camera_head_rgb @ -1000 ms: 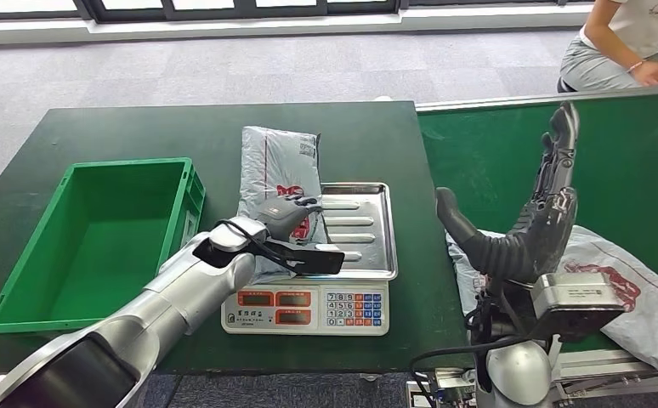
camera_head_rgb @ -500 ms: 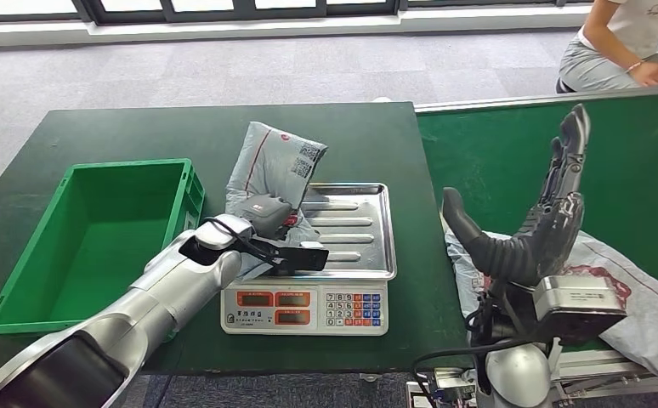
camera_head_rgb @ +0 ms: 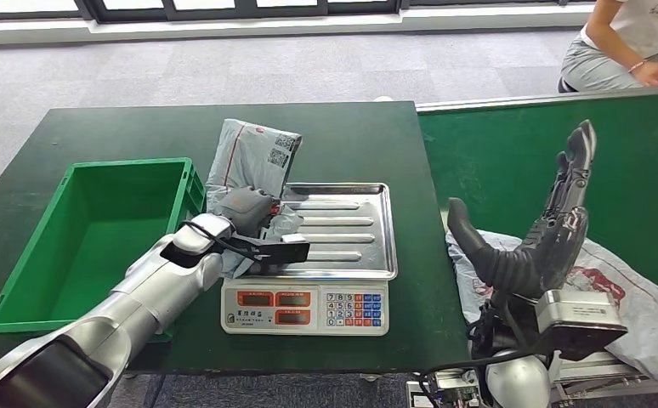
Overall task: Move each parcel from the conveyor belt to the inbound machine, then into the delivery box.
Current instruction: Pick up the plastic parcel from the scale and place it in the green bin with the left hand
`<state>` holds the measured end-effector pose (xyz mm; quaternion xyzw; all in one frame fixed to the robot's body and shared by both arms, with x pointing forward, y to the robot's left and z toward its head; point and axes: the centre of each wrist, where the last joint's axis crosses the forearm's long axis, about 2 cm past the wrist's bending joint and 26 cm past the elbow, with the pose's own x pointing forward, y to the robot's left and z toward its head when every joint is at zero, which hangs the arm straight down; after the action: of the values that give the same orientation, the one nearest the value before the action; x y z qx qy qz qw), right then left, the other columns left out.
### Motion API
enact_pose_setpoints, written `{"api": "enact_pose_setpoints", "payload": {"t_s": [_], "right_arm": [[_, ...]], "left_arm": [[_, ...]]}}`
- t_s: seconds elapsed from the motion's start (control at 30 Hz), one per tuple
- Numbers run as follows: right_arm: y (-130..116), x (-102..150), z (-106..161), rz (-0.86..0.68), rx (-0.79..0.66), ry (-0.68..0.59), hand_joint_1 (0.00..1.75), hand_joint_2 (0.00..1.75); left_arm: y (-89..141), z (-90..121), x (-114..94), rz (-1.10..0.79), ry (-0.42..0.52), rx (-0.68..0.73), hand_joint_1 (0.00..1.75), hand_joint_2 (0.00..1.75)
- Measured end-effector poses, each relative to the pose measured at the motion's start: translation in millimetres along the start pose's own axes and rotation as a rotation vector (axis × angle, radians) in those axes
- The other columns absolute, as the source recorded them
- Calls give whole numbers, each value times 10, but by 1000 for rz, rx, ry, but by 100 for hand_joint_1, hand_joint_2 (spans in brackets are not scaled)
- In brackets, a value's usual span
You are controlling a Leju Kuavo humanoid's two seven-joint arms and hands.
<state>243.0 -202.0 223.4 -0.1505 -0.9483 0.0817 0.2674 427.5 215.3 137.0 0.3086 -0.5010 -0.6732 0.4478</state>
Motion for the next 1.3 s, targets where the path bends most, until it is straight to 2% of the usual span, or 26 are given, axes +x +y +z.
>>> {"api": "enact_pose_setpoints", "payload": {"t_s": [0.53,0.6,0.63,0.7,0.77,0.83,1.0,1.13,1.3], "right_arm": [[-3,4,17,-2,9,-1,0,175],[-6,10,23,-3,11,2,0,175],[-10,17,26,-5,12,4,0,175],[-20,39,27,-9,16,6,0,175],[-30,56,22,-11,18,5,0,175],[-37,68,18,-11,18,3,0,175],[-48,89,2,-16,23,0,0,175],[-72,110,-20,-21,27,-4,0,175],[-106,125,-1,-13,16,-12,0,175]], "left_arm": [[1,16,-32,-16,4,18,175,175],[31,29,-56,-80,47,106,175,175],[82,43,-81,-126,71,200,175,175],[255,83,-151,-193,93,406,175,175],[445,127,-235,-222,95,513,175,175],[560,164,-293,-234,103,543,175,175],[675,263,-450,-286,176,675,175,175],[758,411,-756,-294,264,760,175,175],[677,630,-1130,-248,377,832,175,175]]}}
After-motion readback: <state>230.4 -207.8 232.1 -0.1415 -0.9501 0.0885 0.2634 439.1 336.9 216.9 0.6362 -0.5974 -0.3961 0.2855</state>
